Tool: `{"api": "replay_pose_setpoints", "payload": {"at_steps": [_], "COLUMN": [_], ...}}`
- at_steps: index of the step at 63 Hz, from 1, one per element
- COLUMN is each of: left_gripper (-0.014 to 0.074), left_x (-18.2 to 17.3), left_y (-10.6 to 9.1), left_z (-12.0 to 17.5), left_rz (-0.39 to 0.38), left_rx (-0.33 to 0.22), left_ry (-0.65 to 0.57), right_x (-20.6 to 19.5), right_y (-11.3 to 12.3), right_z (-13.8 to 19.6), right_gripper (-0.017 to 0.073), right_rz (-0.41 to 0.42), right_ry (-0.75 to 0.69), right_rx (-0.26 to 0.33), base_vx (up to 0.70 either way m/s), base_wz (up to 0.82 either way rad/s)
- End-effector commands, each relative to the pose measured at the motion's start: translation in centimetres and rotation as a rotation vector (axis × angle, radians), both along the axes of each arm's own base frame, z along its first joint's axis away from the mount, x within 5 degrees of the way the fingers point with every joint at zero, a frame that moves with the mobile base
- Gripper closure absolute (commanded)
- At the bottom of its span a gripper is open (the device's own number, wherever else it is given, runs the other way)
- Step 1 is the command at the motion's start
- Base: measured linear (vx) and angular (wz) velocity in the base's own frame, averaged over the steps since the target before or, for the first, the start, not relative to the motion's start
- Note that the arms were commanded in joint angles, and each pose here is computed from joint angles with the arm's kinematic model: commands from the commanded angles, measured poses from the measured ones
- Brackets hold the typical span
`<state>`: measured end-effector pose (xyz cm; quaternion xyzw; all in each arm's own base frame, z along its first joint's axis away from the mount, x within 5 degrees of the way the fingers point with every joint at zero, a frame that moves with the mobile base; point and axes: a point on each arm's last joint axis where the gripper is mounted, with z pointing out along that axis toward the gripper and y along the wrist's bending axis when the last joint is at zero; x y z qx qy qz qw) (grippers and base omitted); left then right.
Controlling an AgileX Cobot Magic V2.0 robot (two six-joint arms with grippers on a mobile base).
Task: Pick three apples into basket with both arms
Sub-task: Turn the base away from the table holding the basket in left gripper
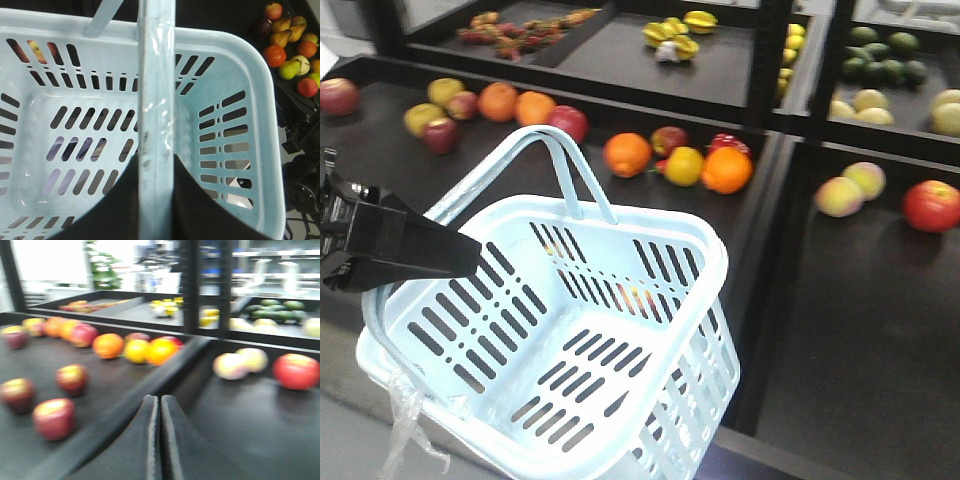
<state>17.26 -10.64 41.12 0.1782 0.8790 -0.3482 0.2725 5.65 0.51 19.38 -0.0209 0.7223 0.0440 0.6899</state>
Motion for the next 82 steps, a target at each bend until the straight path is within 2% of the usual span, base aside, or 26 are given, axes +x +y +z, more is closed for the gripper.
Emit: {"api": "replay_pose_setpoints", "payload": {"at_steps": [1, 82], "left_gripper": [0.0601, 0.0601], "left_x": [-0.54, -0.54], "left_y": [-0.17, -0.17], "left_z": [1.89, 1.89], "left_rz": [0.022, 0.022], "left_rx": [-0.101, -0.101], "left_ry": [-0.063, -0.063], "right_x": [-0.01, -0.01], "right_y": [-0.01, -0.01], "right_z": [0.24, 0.24], "right_gripper": [0.0561, 0.0561], "right_rz": [-0.002, -0.002], "right_ry": [-0.068, -0.068], "right_rx": [-0.012, -0.012], "base_vx": [-0.16, -0.17], "base_wz": [0.61, 0.63]}}
